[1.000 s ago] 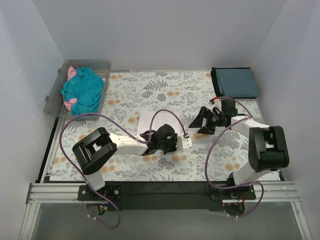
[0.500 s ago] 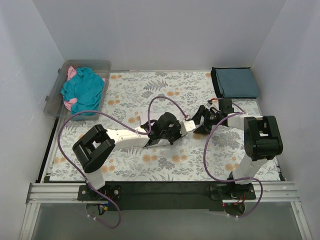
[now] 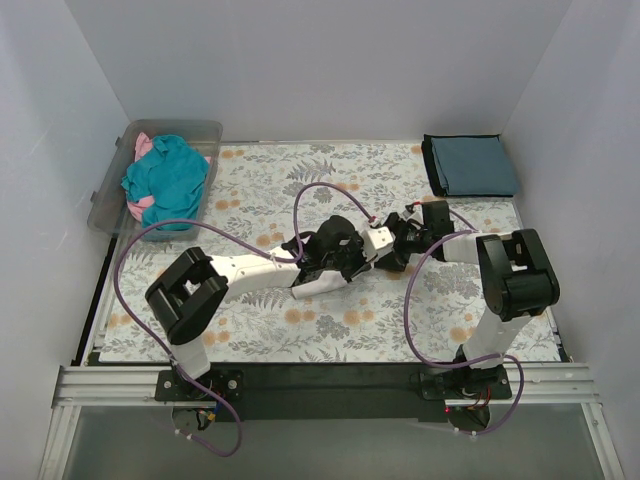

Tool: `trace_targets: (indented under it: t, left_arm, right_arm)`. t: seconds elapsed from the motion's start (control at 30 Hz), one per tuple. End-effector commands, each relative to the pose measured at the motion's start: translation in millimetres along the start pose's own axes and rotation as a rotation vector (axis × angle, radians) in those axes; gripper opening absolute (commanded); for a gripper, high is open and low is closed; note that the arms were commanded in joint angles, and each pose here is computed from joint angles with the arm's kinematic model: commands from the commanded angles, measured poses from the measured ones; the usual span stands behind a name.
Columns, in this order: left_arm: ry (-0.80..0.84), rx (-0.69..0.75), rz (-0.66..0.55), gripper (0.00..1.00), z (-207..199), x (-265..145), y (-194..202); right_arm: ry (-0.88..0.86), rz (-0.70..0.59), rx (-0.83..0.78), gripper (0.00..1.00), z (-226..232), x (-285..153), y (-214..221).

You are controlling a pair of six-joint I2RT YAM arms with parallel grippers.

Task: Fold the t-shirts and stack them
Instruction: Neatly place the folded tshirt to the corner

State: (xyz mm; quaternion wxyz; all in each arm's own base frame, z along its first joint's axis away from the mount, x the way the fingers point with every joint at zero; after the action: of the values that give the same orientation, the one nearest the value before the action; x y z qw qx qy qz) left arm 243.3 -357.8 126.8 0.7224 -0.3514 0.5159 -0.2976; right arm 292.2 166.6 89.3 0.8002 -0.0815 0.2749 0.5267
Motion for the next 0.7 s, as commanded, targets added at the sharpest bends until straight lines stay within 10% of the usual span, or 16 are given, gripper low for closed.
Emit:
trace_targets:
  t: [0.0, 0.67]
  left_arm:
    - [-0.013, -0.026, -0.05, 0.0, 7.5, -1.1, -19.4]
    - [0.021, -0.092, -0.042, 0.0, 2.2, 7.9, -16.1]
  right_arm:
    - [-0.009, -0.039, 0.056, 0.79, -1.9, 8.0, -1.7]
    - [0.05, -0.123, 0.088, 0.64, -19.7, 39.9, -24.4]
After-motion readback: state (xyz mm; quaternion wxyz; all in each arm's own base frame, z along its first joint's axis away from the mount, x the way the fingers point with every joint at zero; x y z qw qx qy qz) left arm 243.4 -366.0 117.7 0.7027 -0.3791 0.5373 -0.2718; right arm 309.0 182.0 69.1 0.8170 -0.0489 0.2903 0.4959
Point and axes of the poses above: each gripper's point midway between its finger pads, its own x axis out along the fingers, its own z axis along the line the jaws close on, y = z × x, the point moved 6 cm from there along -x, back along the fingers, and after that the axes turned 12 degrees about x, right-handed, at the moved point
